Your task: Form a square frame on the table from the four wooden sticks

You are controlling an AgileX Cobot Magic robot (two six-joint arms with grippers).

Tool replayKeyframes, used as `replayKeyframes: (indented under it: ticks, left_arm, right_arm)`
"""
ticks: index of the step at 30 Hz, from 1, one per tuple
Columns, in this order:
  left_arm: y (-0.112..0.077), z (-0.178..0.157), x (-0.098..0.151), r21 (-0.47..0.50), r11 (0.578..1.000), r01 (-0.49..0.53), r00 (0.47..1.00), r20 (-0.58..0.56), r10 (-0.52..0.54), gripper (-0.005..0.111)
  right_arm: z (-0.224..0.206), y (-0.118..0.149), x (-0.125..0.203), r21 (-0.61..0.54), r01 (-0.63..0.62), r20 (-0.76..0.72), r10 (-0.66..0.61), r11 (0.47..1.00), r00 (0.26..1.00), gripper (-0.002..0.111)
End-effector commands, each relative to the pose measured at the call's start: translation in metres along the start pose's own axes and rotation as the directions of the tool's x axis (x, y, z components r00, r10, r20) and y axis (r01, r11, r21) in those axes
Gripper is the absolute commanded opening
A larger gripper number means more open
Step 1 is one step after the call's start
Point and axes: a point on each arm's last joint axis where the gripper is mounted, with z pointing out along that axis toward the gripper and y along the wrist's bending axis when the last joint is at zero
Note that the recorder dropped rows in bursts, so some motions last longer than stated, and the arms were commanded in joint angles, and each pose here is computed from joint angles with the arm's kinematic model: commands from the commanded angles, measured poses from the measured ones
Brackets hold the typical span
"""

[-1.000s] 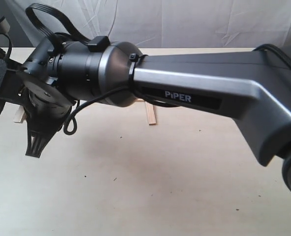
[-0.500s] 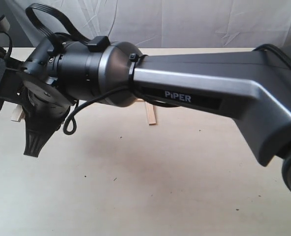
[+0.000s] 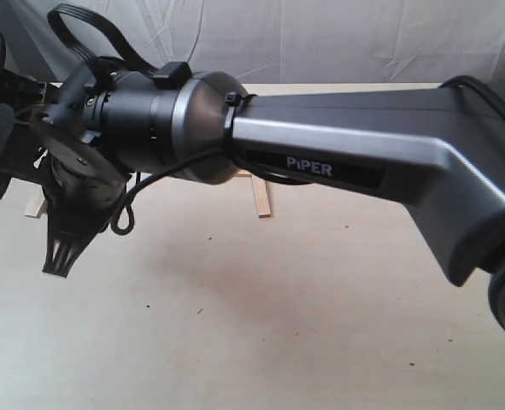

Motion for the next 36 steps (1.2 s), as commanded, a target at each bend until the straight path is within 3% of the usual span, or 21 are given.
replayKeyframes:
  ticks: [1, 8, 12, 17, 25, 36]
  left_arm:
    - [-0.002, -0.011, -0.003, -0.014, 1.000, -0.015, 0.999, 0.037, 0.015, 0.039]
    - [0.000, -0.015, -0.004, -0.025, 1.000, -0.019, 0.999, 0.046, 0.021, 0.039]
    - [0.000, -0.015, -0.004, -0.027, 0.999, -0.021, 0.999, 0.049, 0.022, 0.039]
    - [0.000, -0.015, -0.005, -0.030, 0.999, -0.014, 0.998, 0.065, 0.016, 0.039]
    - [0.000, -0.014, -0.005, -0.023, 1.000, -0.005, 0.998, 0.064, 0.006, 0.039]
    - [0.002, -0.012, -0.005, -0.036, 0.999, 0.000, 0.997, 0.076, 0.003, 0.039]
  right_arm:
    - [0.001, -0.025, 0.020, -0.068, -0.054, -0.051, 0.051, 0.996, 0.997, -0.001]
    - [-0.004, -0.081, 0.067, -0.321, -0.066, -0.015, 0.064, 0.945, 0.998, -0.001]
    - [-0.010, -0.109, 0.096, -0.374, -0.042, -0.012, 0.040, 0.927, 0.999, -0.001]
    - [-0.017, -0.152, 0.132, -0.375, -0.007, 0.106, 0.051, 0.927, 0.993, -0.001]
    - [0.030, -0.156, 0.165, -0.392, 0.093, 0.116, -0.051, 0.915, 0.992, -0.001]
    - [0.055, -0.154, 0.177, -0.367, 0.077, 0.076, -0.052, 0.927, 0.996, -0.001]
